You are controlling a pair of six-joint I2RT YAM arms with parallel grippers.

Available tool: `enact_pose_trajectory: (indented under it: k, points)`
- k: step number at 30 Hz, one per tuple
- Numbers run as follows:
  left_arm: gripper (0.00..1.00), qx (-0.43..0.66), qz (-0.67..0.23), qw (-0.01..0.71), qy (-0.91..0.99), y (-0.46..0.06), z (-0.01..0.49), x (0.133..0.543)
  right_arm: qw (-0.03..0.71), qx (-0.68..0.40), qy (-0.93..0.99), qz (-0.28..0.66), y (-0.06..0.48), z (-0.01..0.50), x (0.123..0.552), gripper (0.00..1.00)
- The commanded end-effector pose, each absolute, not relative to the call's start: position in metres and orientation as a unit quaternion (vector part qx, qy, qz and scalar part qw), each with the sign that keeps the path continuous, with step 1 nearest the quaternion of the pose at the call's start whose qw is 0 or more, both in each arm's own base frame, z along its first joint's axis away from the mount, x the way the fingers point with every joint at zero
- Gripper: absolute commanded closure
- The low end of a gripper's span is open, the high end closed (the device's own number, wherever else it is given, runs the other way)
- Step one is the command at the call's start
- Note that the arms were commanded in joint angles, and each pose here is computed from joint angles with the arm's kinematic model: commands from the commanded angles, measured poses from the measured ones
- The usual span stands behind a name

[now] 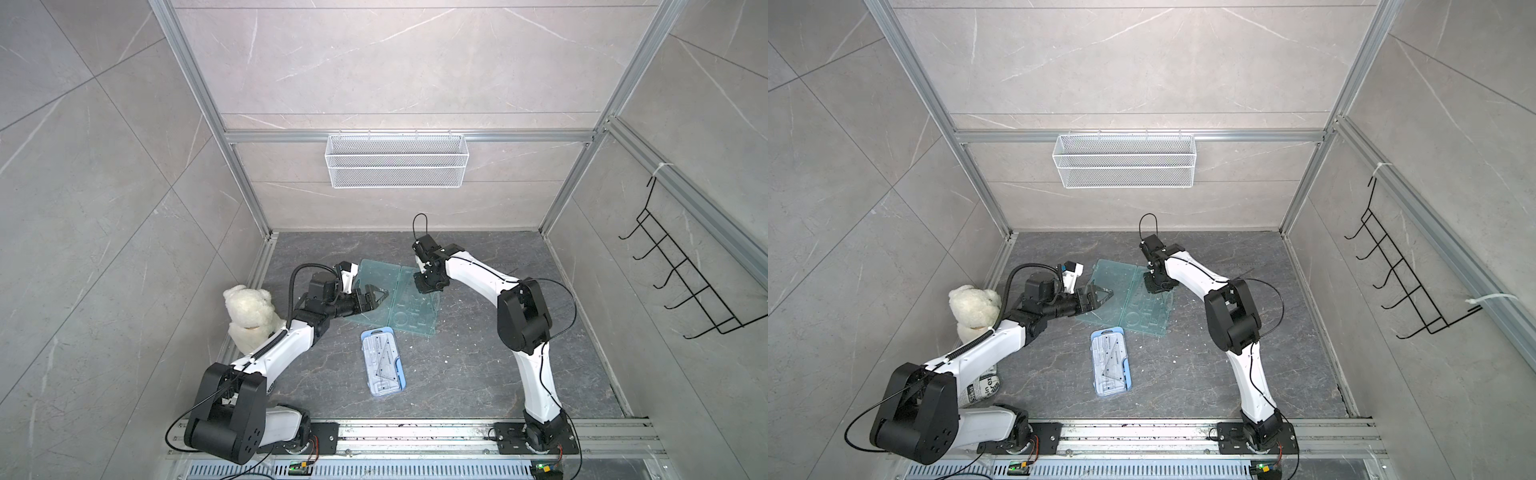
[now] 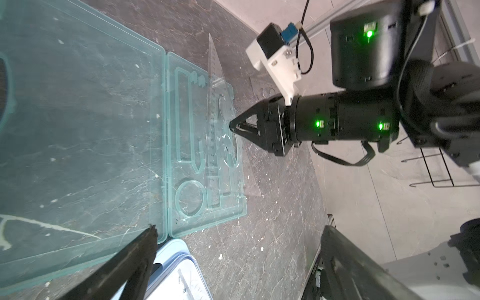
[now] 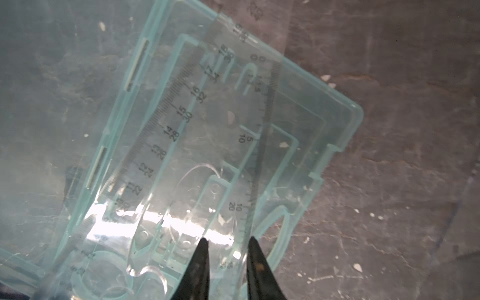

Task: Open the ruler set and take out the ruler
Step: Pick up the ruler from the ruler set box, then place the ruler at the center of the board.

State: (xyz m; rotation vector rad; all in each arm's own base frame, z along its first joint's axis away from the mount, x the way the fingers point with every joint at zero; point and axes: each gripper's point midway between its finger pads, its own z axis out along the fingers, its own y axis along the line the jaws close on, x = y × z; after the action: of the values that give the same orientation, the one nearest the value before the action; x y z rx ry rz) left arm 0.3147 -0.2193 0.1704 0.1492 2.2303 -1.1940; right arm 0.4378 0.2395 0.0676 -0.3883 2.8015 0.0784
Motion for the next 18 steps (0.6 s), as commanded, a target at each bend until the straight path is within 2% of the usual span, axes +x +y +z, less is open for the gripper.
enact_pose_trajectory:
  k: [1,5,11,18]
  points:
    - [0.0,0.124,-0.441,0.342,0.82,-0.233,0.201,0.31,0.17,-0.082,0.982,0.02,0.209,0.084,0.44,0.83]
    - [0.0,0.146,-0.437,0.345,0.818,-0.245,0.205,0.303,0.166,-0.034,0.985,0.011,0.166,0.082,0.439,0.83]
    - [0.01,0.261,-0.407,0.354,0.8,-0.287,0.206,0.268,0.151,0.052,0.987,-0.009,0.093,0.073,0.427,0.83]
    - [0.01,0.316,-0.377,0.34,0.802,-0.303,0.204,0.25,0.135,0.172,0.976,-0.019,0.023,0.062,0.409,0.83]
